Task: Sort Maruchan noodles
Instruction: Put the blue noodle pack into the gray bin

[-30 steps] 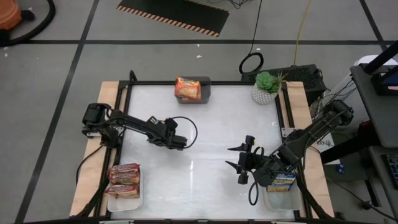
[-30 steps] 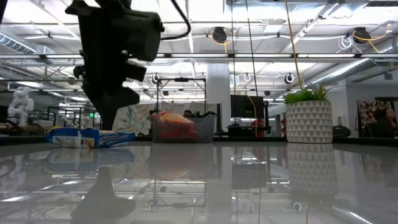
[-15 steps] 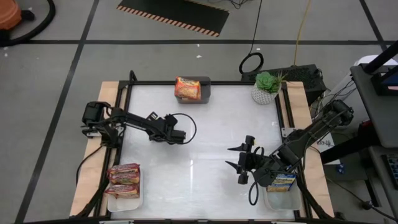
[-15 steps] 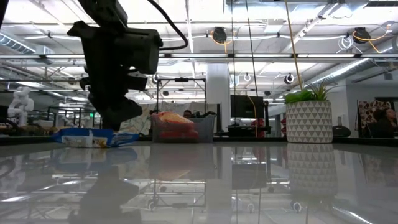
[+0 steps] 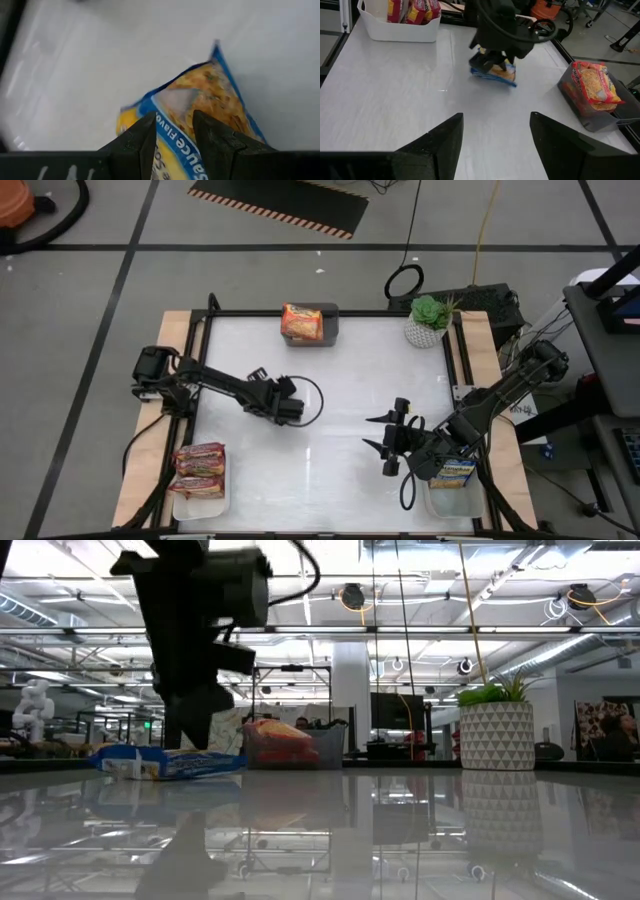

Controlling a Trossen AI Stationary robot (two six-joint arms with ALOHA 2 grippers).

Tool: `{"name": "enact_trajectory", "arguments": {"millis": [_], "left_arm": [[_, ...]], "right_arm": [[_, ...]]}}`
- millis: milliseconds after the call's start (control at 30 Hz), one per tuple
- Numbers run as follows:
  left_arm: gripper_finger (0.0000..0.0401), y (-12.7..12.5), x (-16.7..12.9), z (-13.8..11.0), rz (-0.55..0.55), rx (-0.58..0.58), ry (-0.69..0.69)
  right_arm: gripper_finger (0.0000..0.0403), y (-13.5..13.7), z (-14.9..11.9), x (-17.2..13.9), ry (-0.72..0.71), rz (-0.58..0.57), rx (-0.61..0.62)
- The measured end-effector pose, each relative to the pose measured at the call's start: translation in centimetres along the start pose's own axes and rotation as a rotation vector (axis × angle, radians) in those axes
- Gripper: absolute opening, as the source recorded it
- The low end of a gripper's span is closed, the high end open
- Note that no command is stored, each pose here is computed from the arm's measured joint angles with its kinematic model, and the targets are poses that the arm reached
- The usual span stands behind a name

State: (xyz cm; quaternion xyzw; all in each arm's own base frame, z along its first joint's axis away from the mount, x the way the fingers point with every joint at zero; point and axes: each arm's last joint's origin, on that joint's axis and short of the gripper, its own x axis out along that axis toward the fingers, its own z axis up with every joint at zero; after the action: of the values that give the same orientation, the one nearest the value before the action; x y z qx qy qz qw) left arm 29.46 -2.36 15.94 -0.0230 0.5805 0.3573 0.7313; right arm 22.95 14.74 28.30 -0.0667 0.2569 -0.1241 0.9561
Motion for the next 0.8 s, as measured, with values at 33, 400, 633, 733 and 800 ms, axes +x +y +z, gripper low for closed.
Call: {"name": "enact_trajectory", "arguments": {"millis": [33, 400, 633, 733, 800], "left_arm": [[0.0138, -0.4, -0.4, 0.1, -0.023, 0.012, -0.013], [0.0138, -5.2, -3.2, 0.6, -0.535, 0.253, -0.141], [0.0138, -4.6, -5.6, -0.2, -0.521, 0.255, -0.192], [0.0138, -2.6, -6.6, -0.3, -0.357, 0.129, -0.245], [0.0138, -1.3, -7.1, -0.4, -0.22, 0.06, -0.294]], "right_arm": [[0.0224, 0.0, 0.0, 0.0, 0.0, 0.0, 0.0], [0.0224, 0.0, 0.0, 0.0, 0.0, 0.0, 0.002], [0.0224, 0.0, 0.0, 0.0, 0.0, 0.001, 0.002], [0.0224, 0.0, 0.0, 0.0, 0.0, 0.001, 0.003], [0.0224, 0.0, 0.0, 0.0, -0.001, 0.001, 0.003]]}}
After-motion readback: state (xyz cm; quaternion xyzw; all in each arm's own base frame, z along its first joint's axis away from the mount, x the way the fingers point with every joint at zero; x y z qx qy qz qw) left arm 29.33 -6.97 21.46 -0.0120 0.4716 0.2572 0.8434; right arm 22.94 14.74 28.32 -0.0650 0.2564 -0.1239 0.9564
